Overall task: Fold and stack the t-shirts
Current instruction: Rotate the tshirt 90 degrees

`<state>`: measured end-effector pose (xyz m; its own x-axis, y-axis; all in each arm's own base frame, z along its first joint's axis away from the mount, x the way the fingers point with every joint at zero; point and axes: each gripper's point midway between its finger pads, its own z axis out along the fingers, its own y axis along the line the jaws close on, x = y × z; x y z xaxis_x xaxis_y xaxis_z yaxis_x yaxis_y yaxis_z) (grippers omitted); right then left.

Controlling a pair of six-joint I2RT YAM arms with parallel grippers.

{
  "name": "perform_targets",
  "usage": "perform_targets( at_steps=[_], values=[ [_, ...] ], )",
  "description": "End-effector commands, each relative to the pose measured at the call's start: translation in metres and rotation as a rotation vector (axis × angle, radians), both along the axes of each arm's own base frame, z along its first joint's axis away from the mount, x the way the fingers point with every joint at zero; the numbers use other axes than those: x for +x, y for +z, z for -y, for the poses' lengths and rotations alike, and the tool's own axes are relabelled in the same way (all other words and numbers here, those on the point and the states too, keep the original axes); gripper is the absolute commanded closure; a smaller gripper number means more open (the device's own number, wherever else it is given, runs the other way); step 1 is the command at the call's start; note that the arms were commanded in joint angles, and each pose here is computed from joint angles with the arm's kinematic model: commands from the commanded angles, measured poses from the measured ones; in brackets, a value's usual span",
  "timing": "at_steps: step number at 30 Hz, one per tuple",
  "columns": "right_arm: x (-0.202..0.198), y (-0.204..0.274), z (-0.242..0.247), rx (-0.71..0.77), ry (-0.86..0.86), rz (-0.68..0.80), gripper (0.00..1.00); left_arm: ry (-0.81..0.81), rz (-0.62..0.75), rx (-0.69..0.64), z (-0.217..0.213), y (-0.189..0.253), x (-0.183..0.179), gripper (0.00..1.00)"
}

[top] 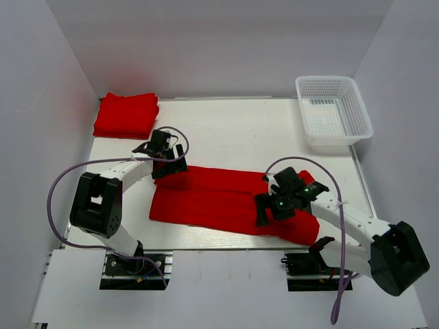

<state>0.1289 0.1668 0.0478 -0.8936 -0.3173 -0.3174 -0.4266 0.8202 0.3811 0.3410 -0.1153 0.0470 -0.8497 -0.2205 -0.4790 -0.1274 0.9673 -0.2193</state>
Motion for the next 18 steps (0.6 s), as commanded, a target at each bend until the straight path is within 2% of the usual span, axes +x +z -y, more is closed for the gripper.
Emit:
perform_targets(
  at_steps=[1,6,11,18],
  values=[
    [0.002,0.006,-0.02,0.044,0.095,0.006,0.1,-0.009,0.038,0.013,0.0,0.014,0.005,0.0],
    [-0.021,-0.002,-0.021,-0.016,0.178,-0.061,0.1,-0.004,0.032,0.023,-0.002,0.013,0.004,0.0],
    [-0.037,0.002,-0.016,-0.069,0.159,-0.081,0.1,-0.004,0.032,0.023,-0.002,0.013,0.004,0.0],
    [-0.055,-0.017,0.011,-0.241,0.129,-0.109,0.1,-0.005,0.023,0.025,-0.002,0.009,0.003,0.0]
  ],
)
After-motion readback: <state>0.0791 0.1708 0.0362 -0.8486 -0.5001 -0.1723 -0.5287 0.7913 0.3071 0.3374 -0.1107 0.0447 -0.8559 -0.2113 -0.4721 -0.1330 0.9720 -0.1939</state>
